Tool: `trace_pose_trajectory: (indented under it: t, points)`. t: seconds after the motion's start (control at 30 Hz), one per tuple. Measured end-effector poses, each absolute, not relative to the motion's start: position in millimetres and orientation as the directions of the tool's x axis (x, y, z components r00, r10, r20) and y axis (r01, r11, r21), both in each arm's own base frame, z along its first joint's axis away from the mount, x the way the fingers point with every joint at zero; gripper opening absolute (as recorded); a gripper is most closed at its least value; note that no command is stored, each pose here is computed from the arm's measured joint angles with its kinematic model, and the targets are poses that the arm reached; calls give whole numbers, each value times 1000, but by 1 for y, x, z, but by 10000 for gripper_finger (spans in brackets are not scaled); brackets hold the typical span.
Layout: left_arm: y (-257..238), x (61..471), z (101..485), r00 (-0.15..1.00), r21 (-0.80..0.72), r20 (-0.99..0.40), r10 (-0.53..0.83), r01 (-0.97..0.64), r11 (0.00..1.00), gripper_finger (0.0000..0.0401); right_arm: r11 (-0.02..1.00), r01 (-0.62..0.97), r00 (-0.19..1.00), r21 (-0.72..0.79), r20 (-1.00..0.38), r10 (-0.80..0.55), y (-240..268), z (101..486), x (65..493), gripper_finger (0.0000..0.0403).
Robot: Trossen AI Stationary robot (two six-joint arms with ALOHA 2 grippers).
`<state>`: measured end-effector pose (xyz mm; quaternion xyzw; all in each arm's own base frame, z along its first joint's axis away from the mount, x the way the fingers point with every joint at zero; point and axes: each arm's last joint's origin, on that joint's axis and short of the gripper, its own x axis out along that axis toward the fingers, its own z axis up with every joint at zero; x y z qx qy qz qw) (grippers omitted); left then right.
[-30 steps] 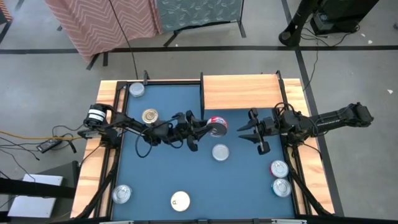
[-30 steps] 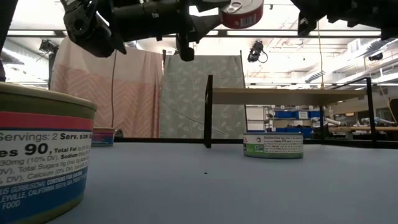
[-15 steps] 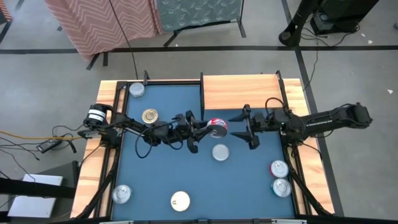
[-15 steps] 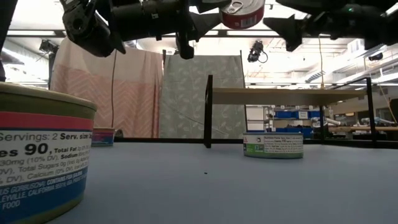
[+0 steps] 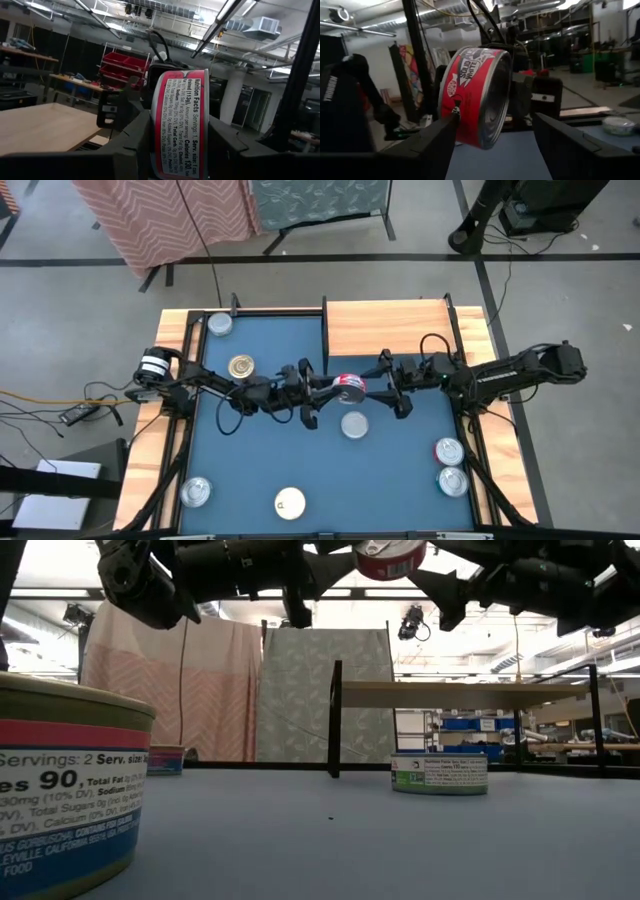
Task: Stack canned seafood by type on shelf
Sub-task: Put the left red tuna can on the shelf
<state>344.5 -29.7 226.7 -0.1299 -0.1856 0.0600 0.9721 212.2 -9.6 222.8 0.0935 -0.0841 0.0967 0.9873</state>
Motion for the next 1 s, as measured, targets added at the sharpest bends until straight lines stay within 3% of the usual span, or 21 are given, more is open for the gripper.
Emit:
trace_pose_trajectory:
  t: [0.3,1.0]
  points:
    - [-29,346,224,930,-245,315,191,-115,963,138,933,-305,935,193,246,255,-4,231,209,287]
    - [-27,346,223,930,-248,303,208,-134,960,138,964,-159,976,214,180,121,-14,218,216,275]
